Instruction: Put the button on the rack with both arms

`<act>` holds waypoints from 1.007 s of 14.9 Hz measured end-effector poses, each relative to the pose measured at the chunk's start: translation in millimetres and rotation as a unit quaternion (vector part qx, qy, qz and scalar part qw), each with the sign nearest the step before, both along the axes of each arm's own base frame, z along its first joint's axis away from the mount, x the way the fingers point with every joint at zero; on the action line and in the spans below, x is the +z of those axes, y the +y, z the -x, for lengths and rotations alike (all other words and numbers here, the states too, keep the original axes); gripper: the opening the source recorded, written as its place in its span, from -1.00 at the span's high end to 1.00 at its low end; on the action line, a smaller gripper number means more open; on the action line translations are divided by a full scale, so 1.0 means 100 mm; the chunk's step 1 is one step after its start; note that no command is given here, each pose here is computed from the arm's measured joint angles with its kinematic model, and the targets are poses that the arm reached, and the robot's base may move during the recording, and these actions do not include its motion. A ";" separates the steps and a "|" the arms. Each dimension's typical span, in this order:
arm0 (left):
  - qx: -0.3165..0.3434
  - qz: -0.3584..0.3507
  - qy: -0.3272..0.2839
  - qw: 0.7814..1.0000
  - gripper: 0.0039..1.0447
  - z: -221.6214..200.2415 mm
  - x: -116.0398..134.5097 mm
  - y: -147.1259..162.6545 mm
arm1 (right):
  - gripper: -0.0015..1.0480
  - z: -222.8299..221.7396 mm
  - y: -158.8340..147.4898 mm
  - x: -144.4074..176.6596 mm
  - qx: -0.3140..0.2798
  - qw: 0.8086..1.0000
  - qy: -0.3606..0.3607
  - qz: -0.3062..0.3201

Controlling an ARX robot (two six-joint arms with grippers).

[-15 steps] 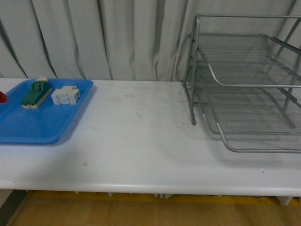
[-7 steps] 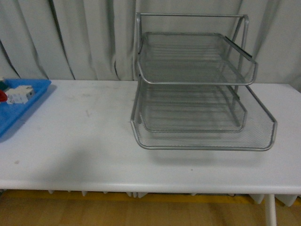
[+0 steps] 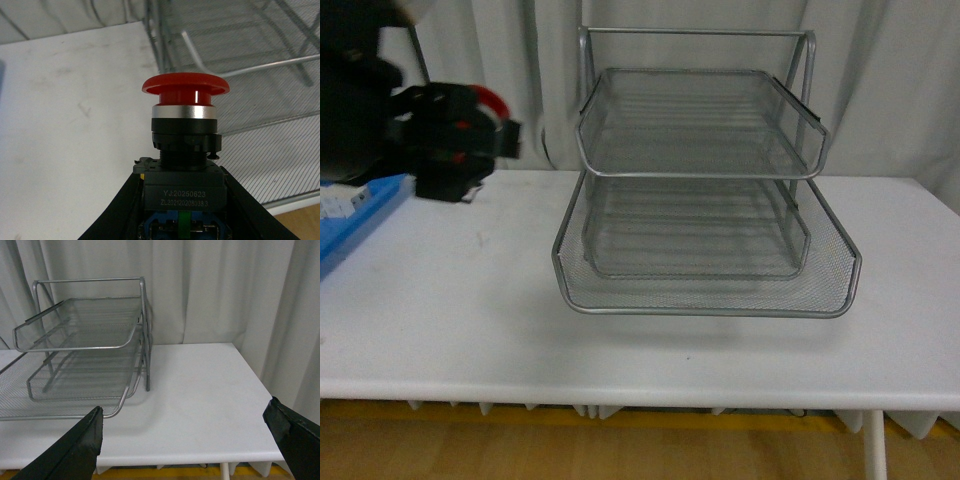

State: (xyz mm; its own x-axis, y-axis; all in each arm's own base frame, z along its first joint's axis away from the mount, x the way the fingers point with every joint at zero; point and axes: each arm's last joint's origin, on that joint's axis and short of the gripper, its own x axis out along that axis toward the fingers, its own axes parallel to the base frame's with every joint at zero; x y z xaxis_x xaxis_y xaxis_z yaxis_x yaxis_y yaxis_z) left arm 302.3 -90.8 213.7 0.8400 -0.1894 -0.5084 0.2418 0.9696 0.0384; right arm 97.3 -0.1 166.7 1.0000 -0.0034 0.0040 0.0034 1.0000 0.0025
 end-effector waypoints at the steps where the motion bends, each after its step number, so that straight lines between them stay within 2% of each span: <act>1: -0.025 -0.006 0.000 1.000 0.32 -0.16 0.06 -0.19 | -0.87 0.00 0.00 0.00 0.000 1.000 0.000 0.000; 4: -0.095 -0.025 -0.002 0.995 0.32 -0.46 0.11 -0.72 | -0.87 0.00 0.00 0.00 0.000 1.000 0.000 0.000; 7: -0.139 -0.056 0.034 0.988 0.32 -0.60 -0.09 -1.04 | -0.87 0.00 0.00 0.00 0.000 1.000 0.000 0.000; 12: -0.166 -0.067 0.069 0.981 0.32 -0.72 -0.24 -1.19 | -0.87 0.00 0.00 0.00 0.000 1.000 0.000 0.000; 15: -0.179 -0.080 0.099 0.976 0.32 -0.74 -0.46 -1.29 | -0.87 0.00 0.00 0.00 0.000 1.000 0.000 0.000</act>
